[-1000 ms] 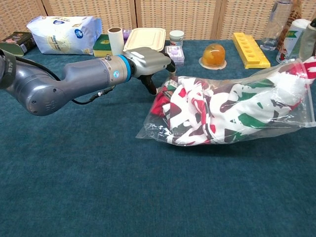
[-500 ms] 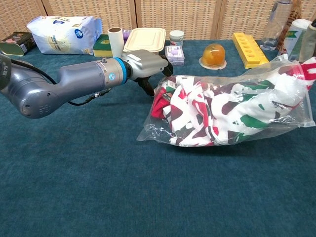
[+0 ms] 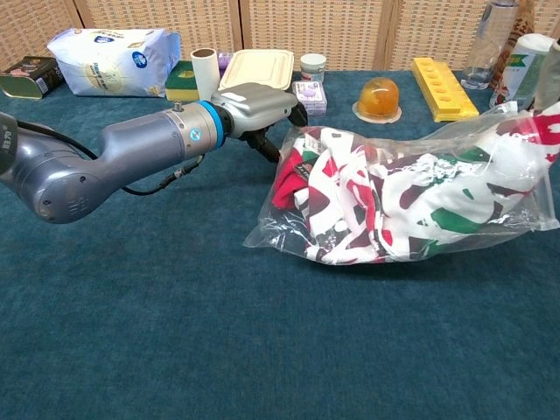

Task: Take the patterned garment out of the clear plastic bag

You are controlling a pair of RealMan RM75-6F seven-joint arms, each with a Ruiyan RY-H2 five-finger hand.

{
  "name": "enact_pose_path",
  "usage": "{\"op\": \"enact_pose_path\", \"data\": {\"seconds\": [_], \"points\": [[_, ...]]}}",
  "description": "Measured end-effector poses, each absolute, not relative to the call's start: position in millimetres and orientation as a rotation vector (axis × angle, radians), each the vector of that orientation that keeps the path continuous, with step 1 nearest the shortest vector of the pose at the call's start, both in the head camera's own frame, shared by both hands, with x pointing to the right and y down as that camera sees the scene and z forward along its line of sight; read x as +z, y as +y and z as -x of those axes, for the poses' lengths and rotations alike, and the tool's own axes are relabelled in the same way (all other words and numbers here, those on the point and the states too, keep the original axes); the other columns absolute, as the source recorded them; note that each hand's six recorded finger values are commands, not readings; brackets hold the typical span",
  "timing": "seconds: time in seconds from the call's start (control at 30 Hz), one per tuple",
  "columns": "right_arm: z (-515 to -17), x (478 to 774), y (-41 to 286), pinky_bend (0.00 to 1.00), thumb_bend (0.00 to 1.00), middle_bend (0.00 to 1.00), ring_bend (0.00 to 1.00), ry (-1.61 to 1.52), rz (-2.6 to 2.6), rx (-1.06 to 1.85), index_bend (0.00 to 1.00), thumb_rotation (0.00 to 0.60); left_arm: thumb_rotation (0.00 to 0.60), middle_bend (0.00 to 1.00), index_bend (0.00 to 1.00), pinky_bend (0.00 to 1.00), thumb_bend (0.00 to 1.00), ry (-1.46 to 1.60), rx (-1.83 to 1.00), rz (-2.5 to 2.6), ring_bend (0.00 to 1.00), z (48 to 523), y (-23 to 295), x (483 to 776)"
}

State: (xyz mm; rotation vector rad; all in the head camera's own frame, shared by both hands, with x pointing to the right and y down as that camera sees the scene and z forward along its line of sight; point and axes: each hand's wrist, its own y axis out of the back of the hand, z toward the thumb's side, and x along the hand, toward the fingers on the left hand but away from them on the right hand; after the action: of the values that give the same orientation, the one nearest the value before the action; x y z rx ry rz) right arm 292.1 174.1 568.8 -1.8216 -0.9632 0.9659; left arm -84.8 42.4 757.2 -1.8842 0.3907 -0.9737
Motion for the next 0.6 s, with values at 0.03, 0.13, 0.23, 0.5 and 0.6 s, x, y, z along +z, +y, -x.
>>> {"op": "enact_pose_path", "data": {"seconds": [0.03, 0.13, 0.23, 0.5, 0.6], "points": [[-292.1, 568.8, 174.3, 0.66, 0.56, 0.56, 0.65, -0.964, 1.823, 0.965, 0.76, 0.6, 0.6, 0.24, 0.66, 0.28, 0.54, 0.392, -0.974, 1.885, 0.1, 86.0, 42.6, 757.4], [-292.2, 568.6, 174.7, 0.66, 0.56, 0.56, 0.65, -0.962, 1.826, 0.964, 0.76, 0.6, 0.6, 0.24, 0.66, 0.28, 0.54, 0.387, -0.975, 1.881, 0.1, 91.1, 43.2, 758.2], [-292.8, 569.1, 174.6, 0.66, 0.56, 0.56, 0.65, -0.964, 1.827, 0.966, 0.76, 0.6, 0.6, 0.24, 0.66, 0.28, 0.54, 0.382, -0.972, 1.876, 0.1, 97.5, 43.4, 757.8], [-293.3, 568.0, 175.4, 0.66, 0.56, 0.56, 0.65, -0.969, 1.825, 0.963, 0.76, 0.6, 0.6, 0.24, 0.66, 0.28, 0.54, 0.376, -0.992, 1.876, 0.1, 122.5, 44.3, 758.7], [-293.9, 566.4, 176.0, 0.66, 0.56, 0.56, 0.65, -0.973, 1.821, 0.962, 0.76, 0.6, 0.6, 0.24, 0.66, 0.28, 0.54, 0.38, -1.01, 1.879, 0.1, 136.9, 45.4, 759.5]]}}
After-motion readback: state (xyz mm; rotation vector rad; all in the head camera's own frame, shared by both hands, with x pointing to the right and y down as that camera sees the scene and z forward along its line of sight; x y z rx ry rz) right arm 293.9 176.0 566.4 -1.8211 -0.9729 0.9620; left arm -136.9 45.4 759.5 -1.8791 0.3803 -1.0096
